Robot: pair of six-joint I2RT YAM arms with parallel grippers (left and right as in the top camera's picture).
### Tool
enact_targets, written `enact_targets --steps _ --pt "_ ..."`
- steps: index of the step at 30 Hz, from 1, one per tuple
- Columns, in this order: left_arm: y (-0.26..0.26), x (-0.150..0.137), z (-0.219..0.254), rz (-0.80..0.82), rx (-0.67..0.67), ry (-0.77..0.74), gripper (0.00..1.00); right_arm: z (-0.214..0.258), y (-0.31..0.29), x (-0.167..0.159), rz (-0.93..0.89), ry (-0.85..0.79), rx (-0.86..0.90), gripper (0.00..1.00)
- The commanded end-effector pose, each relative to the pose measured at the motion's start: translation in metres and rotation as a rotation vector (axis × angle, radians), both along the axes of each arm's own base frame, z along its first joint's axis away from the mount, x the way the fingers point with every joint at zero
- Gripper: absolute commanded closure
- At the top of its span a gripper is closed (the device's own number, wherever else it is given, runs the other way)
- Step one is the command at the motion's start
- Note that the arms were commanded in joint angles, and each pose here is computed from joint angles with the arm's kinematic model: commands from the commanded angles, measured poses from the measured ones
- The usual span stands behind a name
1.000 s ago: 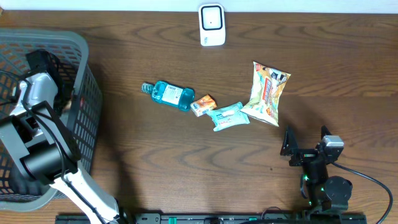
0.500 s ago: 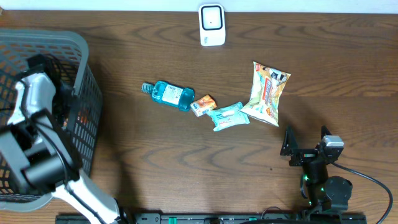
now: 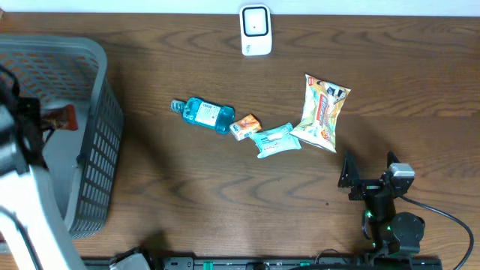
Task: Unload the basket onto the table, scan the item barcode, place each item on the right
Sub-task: 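Carry the chocolate bar with the left gripper and lay it mid-table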
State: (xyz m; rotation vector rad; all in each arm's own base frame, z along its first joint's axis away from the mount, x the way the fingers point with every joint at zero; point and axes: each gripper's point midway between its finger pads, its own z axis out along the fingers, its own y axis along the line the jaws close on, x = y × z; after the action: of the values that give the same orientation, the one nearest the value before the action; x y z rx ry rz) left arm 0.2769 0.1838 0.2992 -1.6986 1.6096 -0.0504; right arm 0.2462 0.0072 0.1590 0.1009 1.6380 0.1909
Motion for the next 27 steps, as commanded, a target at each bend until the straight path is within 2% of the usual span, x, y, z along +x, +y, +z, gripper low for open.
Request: enact_targets --steps 1,4,6,16,27 --pt "-0.067 0.011 0.037 -0.281 -0.1 -0.187 0.93 0.0 0.0 0.0 -0.001 -0.001 0.007 0.01" --pt "-0.117 0.009 0.057 -0.49 -0.081 -0.242 0.93 0.0 0.0 0.0 -0.001 -0.001 0.007 0.01" --pt "-0.161 0.009 0.062 -0.687 -0.013 -0.224 0.93 0.0 0.0 0.0 -0.001 -0.001 0.007 0.01" --pt "-0.256 0.008 -0.009 -0.989 -0.011 0.051 0.93 0.0 0.0 0.0 -0.001 -0.001 0.007 0.01" --pt "-0.306 -0.014 -0.138 -1.008 -0.011 0.448 0.93 0.0 0.0 0.0 -0.001 -0.001 0.007 0.01"
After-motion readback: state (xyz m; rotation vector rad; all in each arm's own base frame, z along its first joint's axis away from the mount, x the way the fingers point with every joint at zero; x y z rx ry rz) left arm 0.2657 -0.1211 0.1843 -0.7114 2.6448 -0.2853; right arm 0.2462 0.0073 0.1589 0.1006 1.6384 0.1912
